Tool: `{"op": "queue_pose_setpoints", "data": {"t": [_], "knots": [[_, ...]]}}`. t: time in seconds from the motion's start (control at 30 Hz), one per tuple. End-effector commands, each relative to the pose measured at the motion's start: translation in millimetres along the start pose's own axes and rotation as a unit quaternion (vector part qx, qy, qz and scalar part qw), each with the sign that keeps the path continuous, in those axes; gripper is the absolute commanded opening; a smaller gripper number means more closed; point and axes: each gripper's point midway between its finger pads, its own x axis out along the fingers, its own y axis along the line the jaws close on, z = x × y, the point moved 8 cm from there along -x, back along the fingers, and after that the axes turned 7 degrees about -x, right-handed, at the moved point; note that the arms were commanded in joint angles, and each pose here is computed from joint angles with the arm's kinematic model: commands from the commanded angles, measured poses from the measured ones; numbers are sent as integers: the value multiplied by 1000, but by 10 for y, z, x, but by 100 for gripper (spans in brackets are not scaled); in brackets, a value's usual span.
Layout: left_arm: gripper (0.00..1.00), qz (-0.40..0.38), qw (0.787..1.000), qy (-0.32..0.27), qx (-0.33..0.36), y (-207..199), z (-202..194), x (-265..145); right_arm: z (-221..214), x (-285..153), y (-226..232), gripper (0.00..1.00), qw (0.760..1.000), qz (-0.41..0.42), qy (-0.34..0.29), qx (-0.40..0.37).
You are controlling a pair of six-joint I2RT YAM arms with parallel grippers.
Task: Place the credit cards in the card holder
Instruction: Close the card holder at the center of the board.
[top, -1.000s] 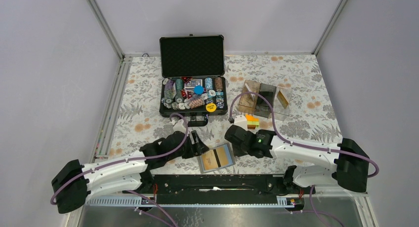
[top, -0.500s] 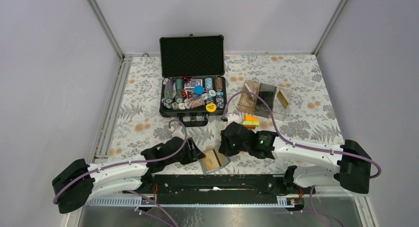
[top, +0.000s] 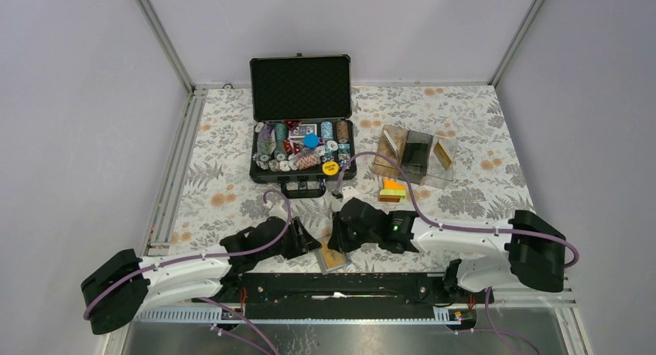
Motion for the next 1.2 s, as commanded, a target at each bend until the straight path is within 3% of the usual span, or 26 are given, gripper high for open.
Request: {"op": "queue_pose_setpoints", "data": {"t": [0.0,0.47,0.67,0.87,0.97,1.03,1.17], "knots": [[41,-15,1000,-17,-5,-37,42,-10,-83,133,48,0,1000,11,8,7],[47,31,996,-80,-3,37,323,-324,-147,463,214,1,999,32,28,-5],[49,23,997,-76,-1,7,344,-351,-178,542,293,21,998,46,41,-18],[55,12,998,-67,8,-60,364,-334,-40,351,462,46,995,82,28,-41],[61,0,998,-68,15,-124,389,-331,40,185,537,63,992,107,17,-58],[71,-6,997,-67,31,-169,407,-334,92,71,531,74,992,104,1,-70],[81,-4,996,-72,48,-238,450,-350,175,-200,437,83,992,74,-28,-98]]}}
